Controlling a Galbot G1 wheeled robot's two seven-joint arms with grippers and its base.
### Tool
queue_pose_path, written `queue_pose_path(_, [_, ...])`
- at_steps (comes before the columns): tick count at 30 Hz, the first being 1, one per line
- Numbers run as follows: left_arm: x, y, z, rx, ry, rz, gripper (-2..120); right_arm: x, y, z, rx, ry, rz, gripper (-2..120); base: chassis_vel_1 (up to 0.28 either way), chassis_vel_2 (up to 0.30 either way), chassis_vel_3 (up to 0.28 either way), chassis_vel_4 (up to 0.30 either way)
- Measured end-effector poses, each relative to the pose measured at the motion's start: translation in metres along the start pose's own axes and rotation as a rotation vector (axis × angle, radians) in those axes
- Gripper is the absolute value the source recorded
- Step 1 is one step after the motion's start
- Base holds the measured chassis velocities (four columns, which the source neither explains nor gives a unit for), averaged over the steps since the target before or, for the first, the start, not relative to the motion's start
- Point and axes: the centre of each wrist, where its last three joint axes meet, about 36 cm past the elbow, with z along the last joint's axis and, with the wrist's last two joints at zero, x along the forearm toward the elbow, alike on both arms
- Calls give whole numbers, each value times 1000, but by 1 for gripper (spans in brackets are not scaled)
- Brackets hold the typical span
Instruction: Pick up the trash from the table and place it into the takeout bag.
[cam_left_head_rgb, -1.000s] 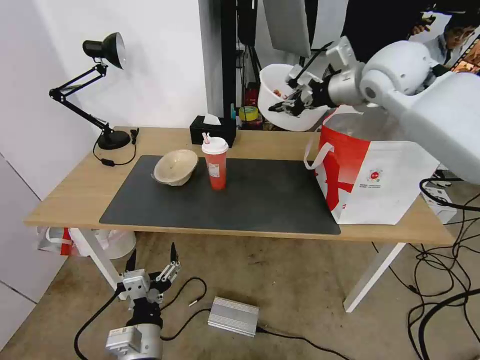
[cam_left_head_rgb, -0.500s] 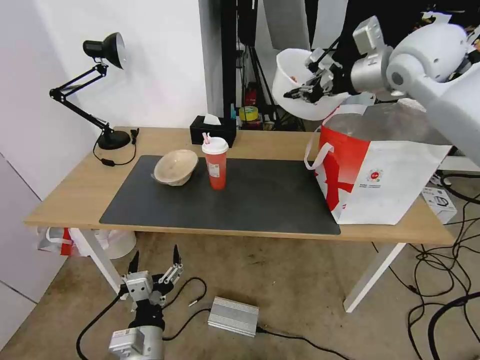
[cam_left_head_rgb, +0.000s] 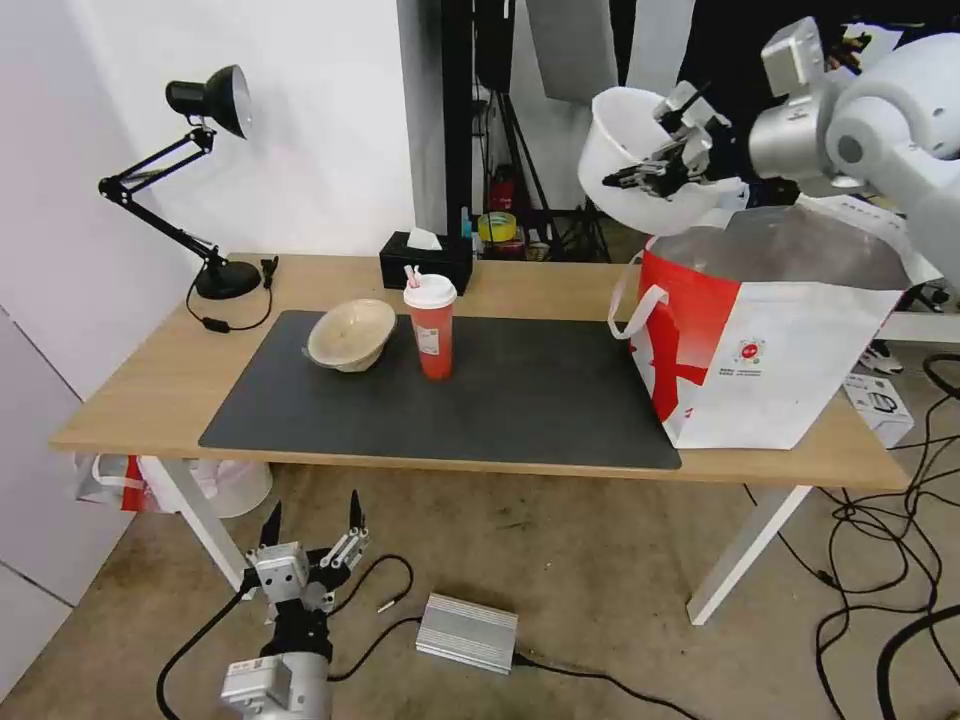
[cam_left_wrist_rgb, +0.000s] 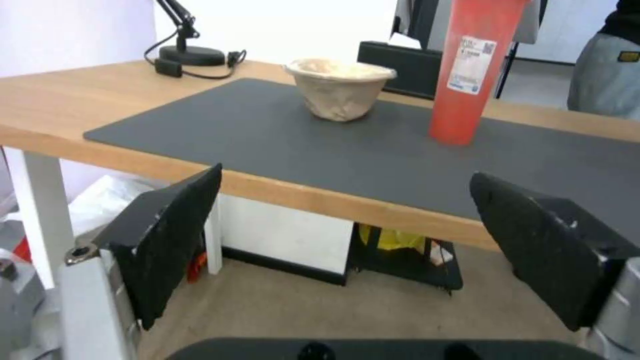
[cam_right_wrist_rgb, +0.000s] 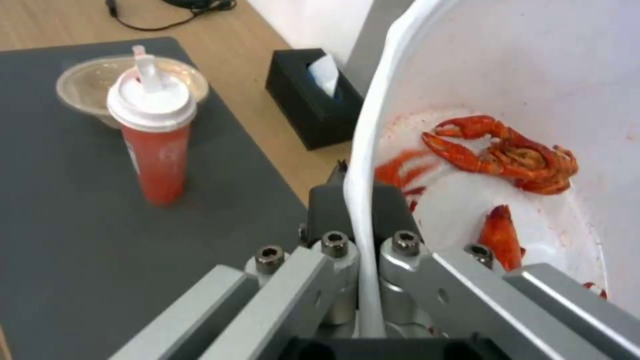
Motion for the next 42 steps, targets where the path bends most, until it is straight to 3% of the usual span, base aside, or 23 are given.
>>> queue_pose_path(19, [-4, -2, -1, 5, -7, 6, 100, 22, -8, 32, -39, 21, 37, 0, 0, 0, 0, 0])
queue_pose_path(42, [-4, -1, -3, 4, -10, 11, 100, 32, 5, 71, -91, 32, 44, 0, 0, 0, 0, 0])
